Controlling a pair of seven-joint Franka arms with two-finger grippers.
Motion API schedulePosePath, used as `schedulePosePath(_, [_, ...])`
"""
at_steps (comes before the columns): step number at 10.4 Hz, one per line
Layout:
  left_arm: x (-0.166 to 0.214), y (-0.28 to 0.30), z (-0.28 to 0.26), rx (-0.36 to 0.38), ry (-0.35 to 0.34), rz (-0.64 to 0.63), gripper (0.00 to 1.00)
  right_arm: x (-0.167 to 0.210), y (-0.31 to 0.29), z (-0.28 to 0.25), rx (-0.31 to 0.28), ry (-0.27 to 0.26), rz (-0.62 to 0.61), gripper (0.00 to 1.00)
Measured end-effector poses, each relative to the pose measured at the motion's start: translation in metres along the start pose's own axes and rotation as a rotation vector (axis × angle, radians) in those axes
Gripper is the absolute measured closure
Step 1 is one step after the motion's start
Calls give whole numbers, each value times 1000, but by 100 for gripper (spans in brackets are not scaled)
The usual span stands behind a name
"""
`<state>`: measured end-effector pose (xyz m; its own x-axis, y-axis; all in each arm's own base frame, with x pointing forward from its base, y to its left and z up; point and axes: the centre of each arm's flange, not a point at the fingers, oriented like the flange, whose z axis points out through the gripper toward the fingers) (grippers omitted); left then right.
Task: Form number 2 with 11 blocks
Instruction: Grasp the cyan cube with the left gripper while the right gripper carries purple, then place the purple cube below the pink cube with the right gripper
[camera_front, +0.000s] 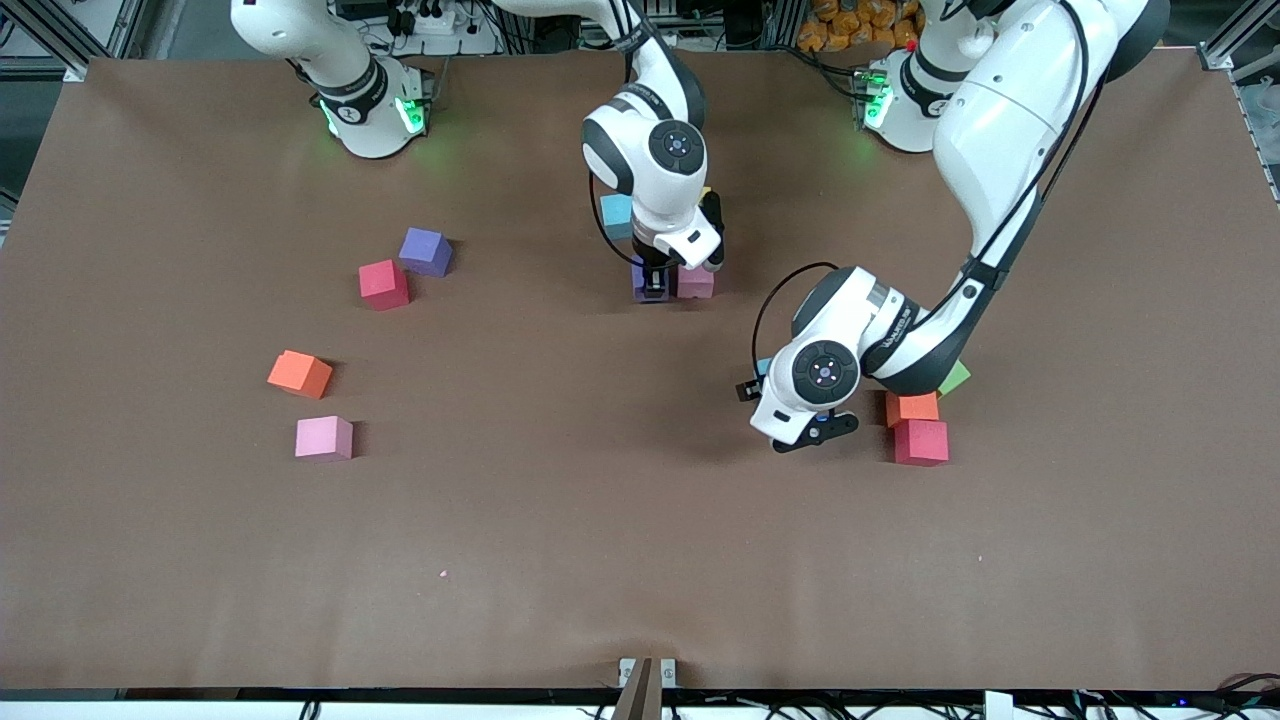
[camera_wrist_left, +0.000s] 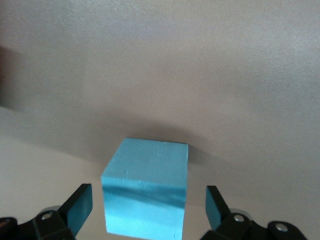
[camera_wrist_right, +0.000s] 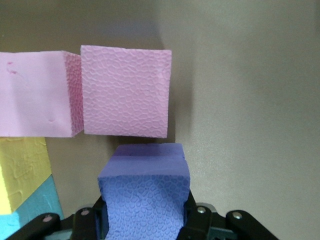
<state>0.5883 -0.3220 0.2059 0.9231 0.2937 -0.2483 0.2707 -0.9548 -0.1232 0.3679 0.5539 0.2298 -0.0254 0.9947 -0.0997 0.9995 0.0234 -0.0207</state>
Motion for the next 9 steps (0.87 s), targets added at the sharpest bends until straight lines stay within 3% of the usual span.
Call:
schedulePosePath(4, [1, 1, 8, -1, -7, 0, 0, 7, -5, 7, 2, -6, 12, 45])
schedulePosePath(6, [1, 1, 11, 1, -12, 0, 5, 12, -8, 9, -1, -6, 19, 45])
schedulePosePath(8, [2, 0, 12, 2, -14, -1, 20, 14, -9, 12, -2, -9, 28, 45])
schedulePosePath(9, [3, 0, 13, 2, -14, -3, 22, 14, -9, 13, -2, -10, 28, 45])
